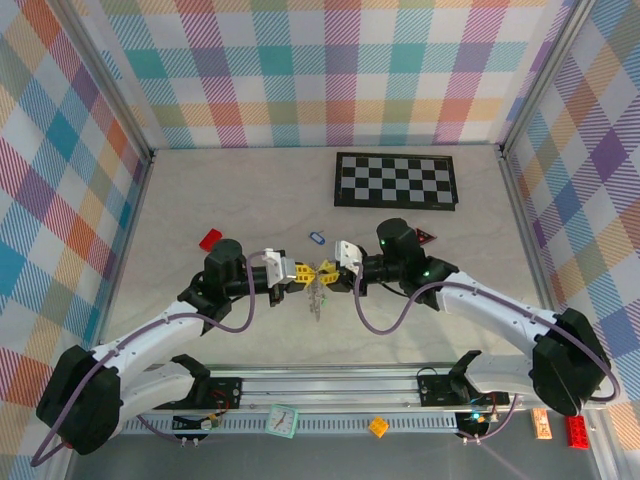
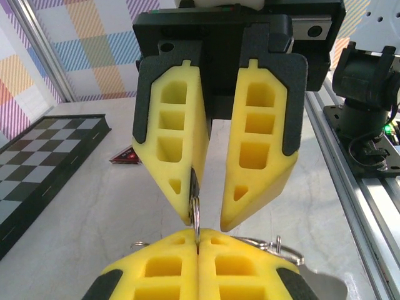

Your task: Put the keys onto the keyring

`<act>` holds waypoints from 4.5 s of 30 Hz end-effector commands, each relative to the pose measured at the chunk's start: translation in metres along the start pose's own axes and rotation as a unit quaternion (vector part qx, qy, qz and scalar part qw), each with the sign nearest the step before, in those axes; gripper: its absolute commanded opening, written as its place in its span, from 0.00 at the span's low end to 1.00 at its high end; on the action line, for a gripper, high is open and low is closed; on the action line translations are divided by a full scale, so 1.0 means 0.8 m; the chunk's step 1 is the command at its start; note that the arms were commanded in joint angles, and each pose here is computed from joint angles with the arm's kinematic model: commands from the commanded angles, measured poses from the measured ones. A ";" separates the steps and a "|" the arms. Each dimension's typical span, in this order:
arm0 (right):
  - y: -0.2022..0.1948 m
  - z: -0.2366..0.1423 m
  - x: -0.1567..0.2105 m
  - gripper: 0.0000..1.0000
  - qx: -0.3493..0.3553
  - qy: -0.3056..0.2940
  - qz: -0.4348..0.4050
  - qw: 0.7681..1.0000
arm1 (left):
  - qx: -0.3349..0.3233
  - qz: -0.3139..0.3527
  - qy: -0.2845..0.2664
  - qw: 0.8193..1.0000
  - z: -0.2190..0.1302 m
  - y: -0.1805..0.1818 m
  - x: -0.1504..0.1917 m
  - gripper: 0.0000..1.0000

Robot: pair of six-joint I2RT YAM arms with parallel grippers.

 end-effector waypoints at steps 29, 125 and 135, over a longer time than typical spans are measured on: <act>-0.011 -0.004 -0.035 0.00 0.025 0.105 0.094 0.990 | -0.091 -0.058 0.077 0.991 -0.035 -0.018 -0.005 0.44; 0.032 -0.014 -0.035 0.37 0.007 0.054 0.069 0.996 | -0.221 -0.453 0.216 0.836 -0.039 0.022 -0.034 0.00; 0.027 0.066 -0.015 0.25 0.005 -0.032 0.097 0.995 | -0.248 -0.620 0.335 0.665 -0.037 0.037 -0.048 0.00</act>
Point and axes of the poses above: each hand's point on the last joint's axis, 136 mm out from that joint toward the fingers, its own z axis out along the fingers, its own y axis along the line the jaws close on, x = y × z, the point moved 10 cm from there along -z, back along the fingers, and after that the axes turned 13 degrees about z, right-handed, at the moved point
